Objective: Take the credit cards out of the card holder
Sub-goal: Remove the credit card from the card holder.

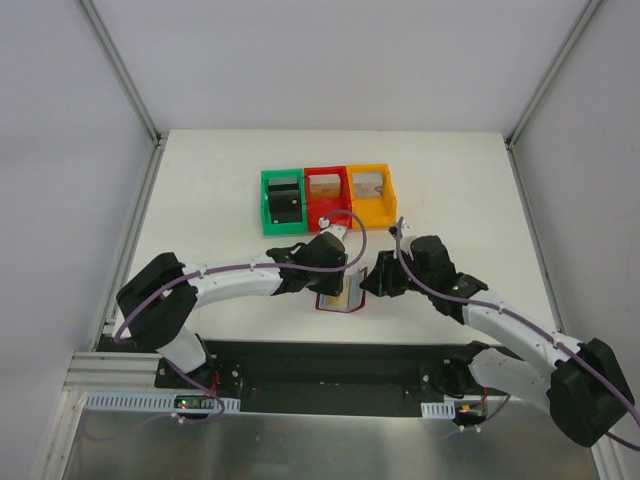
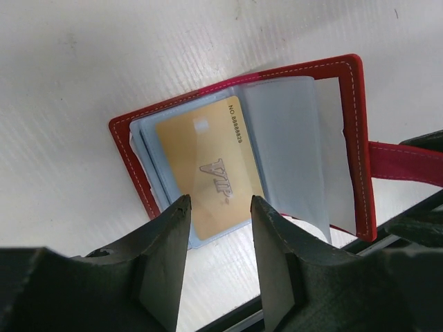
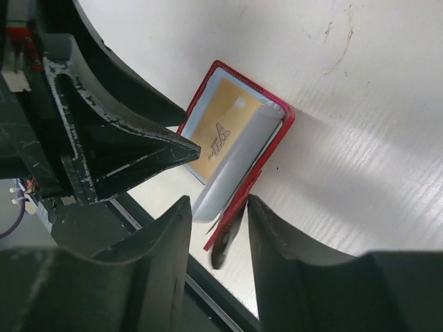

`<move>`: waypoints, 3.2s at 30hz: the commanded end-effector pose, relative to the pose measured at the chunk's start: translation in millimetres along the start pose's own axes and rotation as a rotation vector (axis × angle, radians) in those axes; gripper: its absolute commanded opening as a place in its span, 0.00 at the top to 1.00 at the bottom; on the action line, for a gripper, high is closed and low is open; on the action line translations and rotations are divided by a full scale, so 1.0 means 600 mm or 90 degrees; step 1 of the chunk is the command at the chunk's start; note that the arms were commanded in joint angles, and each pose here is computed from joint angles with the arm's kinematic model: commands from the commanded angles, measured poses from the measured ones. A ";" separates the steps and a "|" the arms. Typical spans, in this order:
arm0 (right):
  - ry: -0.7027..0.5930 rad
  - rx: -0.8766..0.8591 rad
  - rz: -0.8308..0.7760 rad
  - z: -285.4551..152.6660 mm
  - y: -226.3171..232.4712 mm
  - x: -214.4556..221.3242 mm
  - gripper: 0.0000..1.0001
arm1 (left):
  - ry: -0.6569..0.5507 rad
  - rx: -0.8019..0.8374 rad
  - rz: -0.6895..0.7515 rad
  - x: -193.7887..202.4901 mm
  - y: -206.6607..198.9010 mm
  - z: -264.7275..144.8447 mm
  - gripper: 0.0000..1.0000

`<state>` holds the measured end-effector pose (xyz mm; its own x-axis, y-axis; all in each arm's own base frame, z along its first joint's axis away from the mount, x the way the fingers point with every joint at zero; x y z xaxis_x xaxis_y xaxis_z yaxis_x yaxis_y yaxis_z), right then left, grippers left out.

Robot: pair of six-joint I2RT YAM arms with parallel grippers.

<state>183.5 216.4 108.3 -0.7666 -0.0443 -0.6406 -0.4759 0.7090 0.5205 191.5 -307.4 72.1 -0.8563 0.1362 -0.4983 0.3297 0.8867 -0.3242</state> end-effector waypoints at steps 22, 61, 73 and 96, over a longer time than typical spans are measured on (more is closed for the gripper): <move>-0.011 -0.041 -0.075 -0.024 0.097 -0.040 0.54 | -0.043 -0.015 -0.063 0.000 0.041 -0.018 0.59; 0.030 0.038 0.071 0.066 -0.050 0.061 0.69 | -0.003 0.163 -0.160 0.006 0.022 0.020 0.78; -0.029 -0.044 0.085 0.057 0.006 0.001 0.63 | 0.004 0.146 -0.166 0.013 0.030 0.030 0.82; 0.001 -0.057 0.119 0.107 -0.005 0.017 0.66 | 0.028 0.107 -0.176 0.035 0.050 0.045 0.90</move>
<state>191.5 244.8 46.9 -0.8699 0.0606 -0.4895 -0.3204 0.6851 0.6542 199.9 -300.1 44.4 -0.9265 -0.0831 -0.3670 0.1720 0.7740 -0.6094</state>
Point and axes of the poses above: each gripper's point midway between its finger pads, its own z axis out along the fingers, its own y axis along the line the jaws close on, x = y × z, the point moved 2 cm from there along -z, back along the fingers, and after that the axes turned 3 degrees about -z, right-handed, at the moved point
